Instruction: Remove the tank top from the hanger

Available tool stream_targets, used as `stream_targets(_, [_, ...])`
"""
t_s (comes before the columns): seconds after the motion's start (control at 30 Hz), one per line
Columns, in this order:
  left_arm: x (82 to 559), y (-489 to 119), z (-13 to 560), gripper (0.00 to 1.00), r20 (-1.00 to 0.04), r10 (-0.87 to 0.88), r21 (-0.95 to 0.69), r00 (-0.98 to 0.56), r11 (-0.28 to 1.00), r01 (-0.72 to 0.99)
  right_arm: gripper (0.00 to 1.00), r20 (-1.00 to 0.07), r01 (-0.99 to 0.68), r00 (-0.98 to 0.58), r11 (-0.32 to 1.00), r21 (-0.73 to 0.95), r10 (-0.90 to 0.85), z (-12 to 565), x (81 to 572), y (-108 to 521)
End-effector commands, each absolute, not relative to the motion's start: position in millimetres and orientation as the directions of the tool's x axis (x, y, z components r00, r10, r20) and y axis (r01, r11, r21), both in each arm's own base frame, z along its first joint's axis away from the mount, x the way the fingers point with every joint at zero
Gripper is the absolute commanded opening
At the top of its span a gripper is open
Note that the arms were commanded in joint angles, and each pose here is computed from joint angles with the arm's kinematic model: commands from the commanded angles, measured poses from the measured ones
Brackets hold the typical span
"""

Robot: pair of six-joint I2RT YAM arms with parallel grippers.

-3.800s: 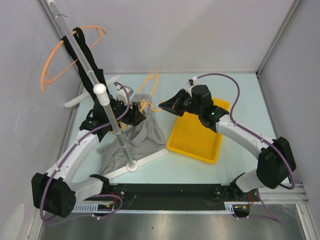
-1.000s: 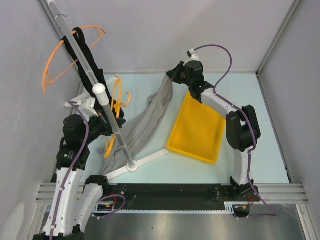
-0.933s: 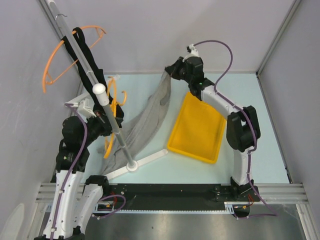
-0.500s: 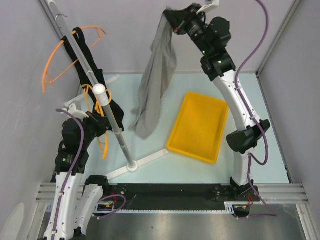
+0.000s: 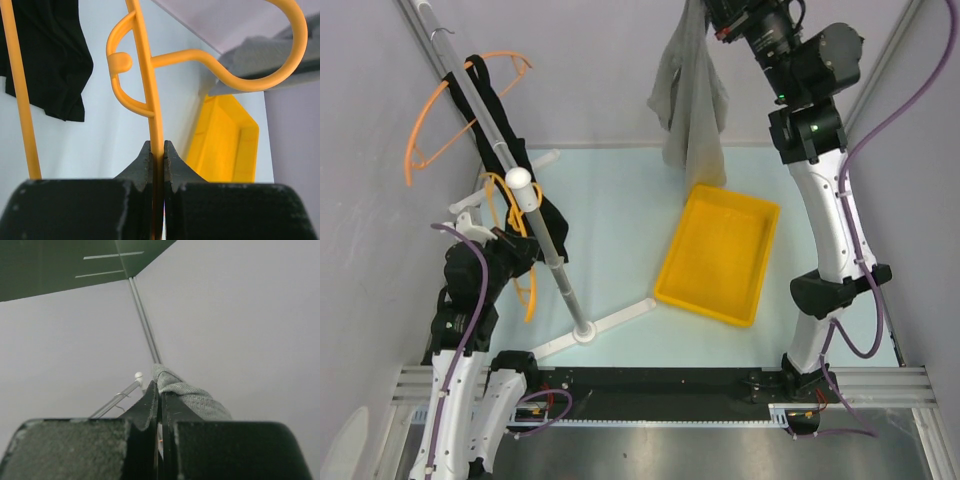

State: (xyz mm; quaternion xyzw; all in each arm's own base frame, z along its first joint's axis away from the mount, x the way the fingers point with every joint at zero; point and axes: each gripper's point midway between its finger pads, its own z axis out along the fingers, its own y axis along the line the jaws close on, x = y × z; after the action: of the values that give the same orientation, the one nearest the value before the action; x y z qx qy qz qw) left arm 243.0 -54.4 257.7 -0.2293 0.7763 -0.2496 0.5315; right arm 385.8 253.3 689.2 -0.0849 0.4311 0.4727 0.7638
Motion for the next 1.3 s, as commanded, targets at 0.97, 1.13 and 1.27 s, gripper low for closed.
stream_targets(0.97, [185.9,-33.7,353.8,0.0,-0.574,-0.814,-0.802,-0.092,0.581,-0.135,0.0,-0.916,-0.569,0.187,0.799,0.194,0.356,540.0,359.4,163.9])
stream_targets(1.13, [158.0,-50.5,401.4,0.0,-0.641,-0.763,-0.768,-0.088,0.638,0.063,0.0,-0.946,-0.535,0.117,0.821,0.197,0.303,494.5,361.1,159.5])
stream_targets(1.27, [142.1,-79.1,429.9,0.0,-0.661,-0.727,-0.749,-0.183,0.626,0.217,0.0,-0.976,-0.57,0.016,0.804,0.169,0.217,455.6,371.4,167.1])
